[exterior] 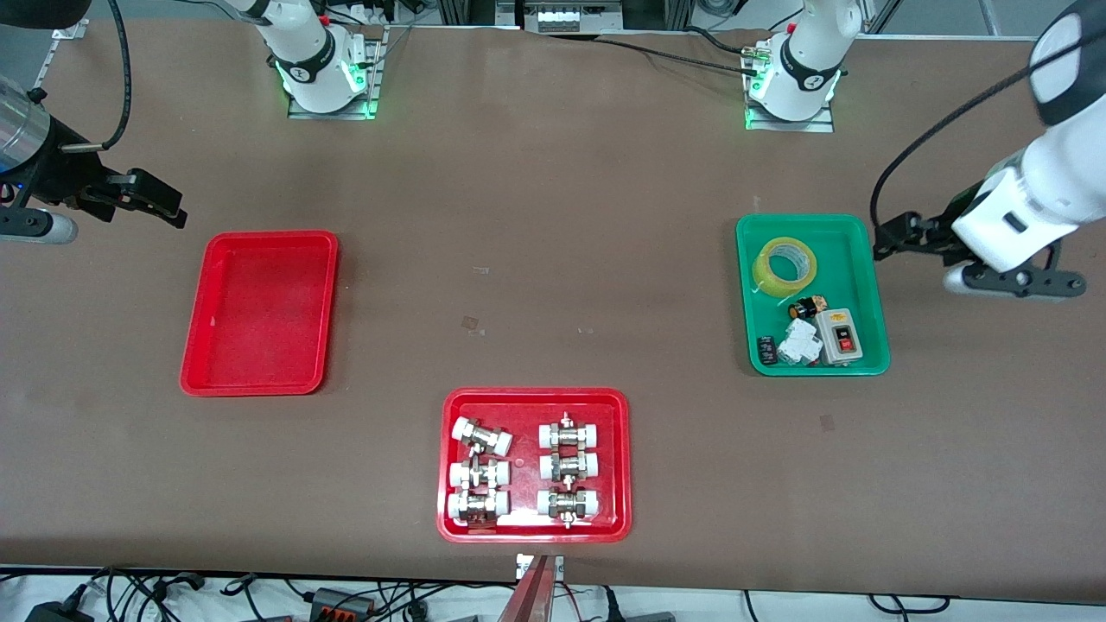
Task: Left arm passes tape to right arm into tray
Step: 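Move the left gripper over the green tray toward the yellow tape, then lower the left gripper and grasp the yellow tape roll, then carry the tape with the left gripper while the right gripper reaches toward it, then grasp the tape with the right gripper beside the left gripper, then carry the tape with the right gripper while the left gripper withdraws, then lower the tape into the empty red tray and open the right gripper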
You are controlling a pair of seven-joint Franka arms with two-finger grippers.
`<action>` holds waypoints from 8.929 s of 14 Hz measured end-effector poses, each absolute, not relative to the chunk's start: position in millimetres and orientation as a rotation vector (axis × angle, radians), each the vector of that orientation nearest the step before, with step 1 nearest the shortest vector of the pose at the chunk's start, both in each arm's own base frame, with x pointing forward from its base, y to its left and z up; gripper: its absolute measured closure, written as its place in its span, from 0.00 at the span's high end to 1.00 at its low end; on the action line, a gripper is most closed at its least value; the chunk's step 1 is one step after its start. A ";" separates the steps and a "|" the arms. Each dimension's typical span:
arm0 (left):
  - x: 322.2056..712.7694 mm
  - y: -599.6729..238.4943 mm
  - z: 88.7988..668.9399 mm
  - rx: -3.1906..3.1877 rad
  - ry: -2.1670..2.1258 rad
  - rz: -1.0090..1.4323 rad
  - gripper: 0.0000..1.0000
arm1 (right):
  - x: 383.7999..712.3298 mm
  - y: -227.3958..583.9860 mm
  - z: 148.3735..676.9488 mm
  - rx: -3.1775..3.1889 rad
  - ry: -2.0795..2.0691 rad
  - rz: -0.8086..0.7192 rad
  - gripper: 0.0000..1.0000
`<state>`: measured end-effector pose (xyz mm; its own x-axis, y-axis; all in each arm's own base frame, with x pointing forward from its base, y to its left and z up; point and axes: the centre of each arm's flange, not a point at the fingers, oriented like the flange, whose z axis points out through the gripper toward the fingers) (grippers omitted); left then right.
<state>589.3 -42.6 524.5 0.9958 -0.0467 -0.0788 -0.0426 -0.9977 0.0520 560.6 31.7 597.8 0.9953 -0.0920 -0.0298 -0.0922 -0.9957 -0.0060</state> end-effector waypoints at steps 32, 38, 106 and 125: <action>493.6 -32.1 193.5 3.066 -0.147 -0.529 0.72 | 560.0 28.6 595.2 -3.131 0.153 0.067 1.00; 493.6 -23.7 192.5 3.066 -0.127 -0.536 0.21 | 560.0 28.4 595.2 -3.131 0.154 0.068 1.00; 632.9 -446.1 363.2 2.538 -0.049 0.041 0.66 | 626.0 271.1 361.6 -2.456 -0.213 0.155 0.56; 637.4 -118.2 518.9 3.147 0.187 -0.355 1.00 | 609.8 -111.4 252.7 -2.256 -0.367 0.321 0.56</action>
<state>637.4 -118.2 518.9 0.9680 0.1206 -0.2199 0.1137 -0.9925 -0.0437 609.8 -111.4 252.7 0.9253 0.3629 -0.1099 0.1569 -0.6304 -0.7603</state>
